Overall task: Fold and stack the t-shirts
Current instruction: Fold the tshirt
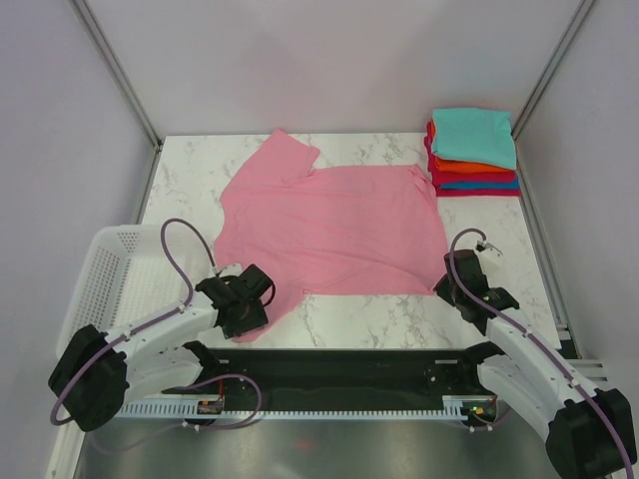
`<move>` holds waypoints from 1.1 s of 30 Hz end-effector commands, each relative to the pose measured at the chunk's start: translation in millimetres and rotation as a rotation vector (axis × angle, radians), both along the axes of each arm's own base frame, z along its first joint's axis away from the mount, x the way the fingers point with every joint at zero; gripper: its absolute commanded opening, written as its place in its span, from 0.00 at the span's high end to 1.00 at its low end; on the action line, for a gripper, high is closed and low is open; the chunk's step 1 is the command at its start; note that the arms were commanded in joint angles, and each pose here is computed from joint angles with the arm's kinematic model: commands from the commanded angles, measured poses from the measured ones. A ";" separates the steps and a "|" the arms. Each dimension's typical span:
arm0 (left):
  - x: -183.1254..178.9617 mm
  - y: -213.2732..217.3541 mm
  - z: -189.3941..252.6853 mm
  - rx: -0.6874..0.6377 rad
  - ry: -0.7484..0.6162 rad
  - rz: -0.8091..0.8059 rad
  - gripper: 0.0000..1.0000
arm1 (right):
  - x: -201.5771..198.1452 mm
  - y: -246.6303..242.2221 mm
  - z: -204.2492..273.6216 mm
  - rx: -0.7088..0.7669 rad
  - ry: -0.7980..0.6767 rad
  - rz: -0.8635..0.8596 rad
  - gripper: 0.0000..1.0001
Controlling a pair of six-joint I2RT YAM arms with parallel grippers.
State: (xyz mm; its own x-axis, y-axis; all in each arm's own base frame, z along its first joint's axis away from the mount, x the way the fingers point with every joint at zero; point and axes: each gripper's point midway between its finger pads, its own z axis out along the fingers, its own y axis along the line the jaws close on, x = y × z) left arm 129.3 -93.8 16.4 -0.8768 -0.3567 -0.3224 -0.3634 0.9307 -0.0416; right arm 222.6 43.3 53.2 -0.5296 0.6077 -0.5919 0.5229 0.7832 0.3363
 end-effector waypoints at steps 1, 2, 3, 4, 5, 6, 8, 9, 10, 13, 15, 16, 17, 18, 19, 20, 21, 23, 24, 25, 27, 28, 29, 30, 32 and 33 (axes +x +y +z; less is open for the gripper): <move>4.6 -7.9 -6.5 -0.023 -0.044 0.025 0.35 | 2.3 -2.1 -1.0 -0.015 -0.015 0.004 1.00; 4.1 -8.6 -6.2 -0.030 -0.049 0.025 0.35 | 3.2 -2.2 0.0 -0.016 -0.019 0.005 1.00; 4.5 -10.4 -4.4 -0.045 -0.062 0.023 0.36 | 3.6 -2.3 -0.9 -0.018 -0.018 0.004 1.00; 3.1 -10.9 -5.3 -0.050 -0.062 0.016 0.36 | 3.9 -2.3 -1.1 -0.020 -0.018 0.006 1.00; 3.8 -11.9 -4.5 -0.053 -0.068 0.001 0.38 | 4.1 -2.2 -2.3 -0.020 -0.013 0.005 1.00; 2.9 -10.9 -5.6 -0.045 -0.066 -0.007 0.49 | 5.3 -1.5 -2.2 -0.019 -0.016 0.007 1.00; 5.7 -10.2 -5.0 -0.035 -0.077 -0.017 0.72 | 5.9 -1.3 -3.6 -0.018 -0.013 0.005 1.00; 6.5 -10.8 -4.4 -0.036 -0.080 -0.023 0.96 | 6.7 -1.1 -3.6 -0.018 -0.013 0.005 1.00; 8.9 -14.0 0.0 -0.048 -0.088 -0.028 0.98 | 6.7 -0.8 -3.2 -0.017 -0.013 0.006 1.00; 14.4 -28.0 24.1 -0.125 -0.126 -0.056 0.98 | 5.7 0.9 2.6 -0.007 -0.022 0.014 1.00; 16.7 -34.1 46.9 -0.167 -0.153 -0.071 0.98 | 1.5 -0.1 8.0 -0.004 -0.018 0.012 1.00; 15.4 -34.4 55.0 -0.177 -0.156 -0.075 0.98 | 1.2 0.7 16.4 0.014 -0.046 0.006 1.00; 11.2 -30.5 63.7 -0.175 -0.157 -0.084 0.98 | 0.2 0.8 21.6 0.024 -0.057 0.001 1.00; 12.8 -31.9 78.0 -0.189 -0.175 -0.090 0.98 | -6.8 -0.5 21.1 0.031 -0.042 -0.006 1.00; 11.4 -30.7 83.9 -0.191 -0.178 -0.094 0.98 | -8.3 0.8 29.0 0.061 -0.072 -0.020 1.00; 8.6 -32.3 95.2 -0.219 -0.188 -0.108 0.98 | -14.7 3.4 28.4 0.081 -0.059 -0.010 1.00; 8.3 -31.8 100.4 -0.224 -0.199 -0.118 0.98 | -17.2 5.4 30.0 0.100 -0.062 -0.007 1.00; 3.9 -31.2 111.1 -0.247 -0.210 -0.133 0.98 | -24.4 7.9 34.5 0.131 -0.069 -0.003 1.00; 4.6 -31.3 120.7 -0.258 -0.227 -0.135 0.98 | -26.5 8.4 36.8 0.139 -0.070 -0.001 1.00; 1.6 -27.0 123.6 -0.248 -0.225 -0.134 0.98 | -28.8 7.7 40.6 0.143 -0.081 -0.002 1.00; 2.2 -27.5 138.3 -0.267 -0.254 -0.148 0.98 | -34.1 3.8 47.2 0.140 -0.080 -0.020 1.00; 0.2 -23.2 141.2 -0.254 -0.254 -0.148 0.98 | -34.1 -0.8 54.0 0.131 -0.104 -0.037 1.00; 0.6 -20.3 145.2 -0.242 -0.263 -0.153 0.98 | -33.3 -2.4 63.7 0.134 -0.125 -0.048 1.00; 5.4 -15.3 157.7 -0.223 -0.300 -0.142 0.98 | -34.8 -5.6 67.9 0.128 -0.133 -0.061 1.00; 4.7 -3.7 165.6 -0.175 -0.310 -0.137 0.98 | -32.6 -11.6 82.3 0.107 -0.164 -0.080 1.00; 9.4 -0.8 176.7 -0.163 -0.342 -0.131 0.98 | -31.3 -13.0 86.5 0.093 -0.170 -0.075 1.00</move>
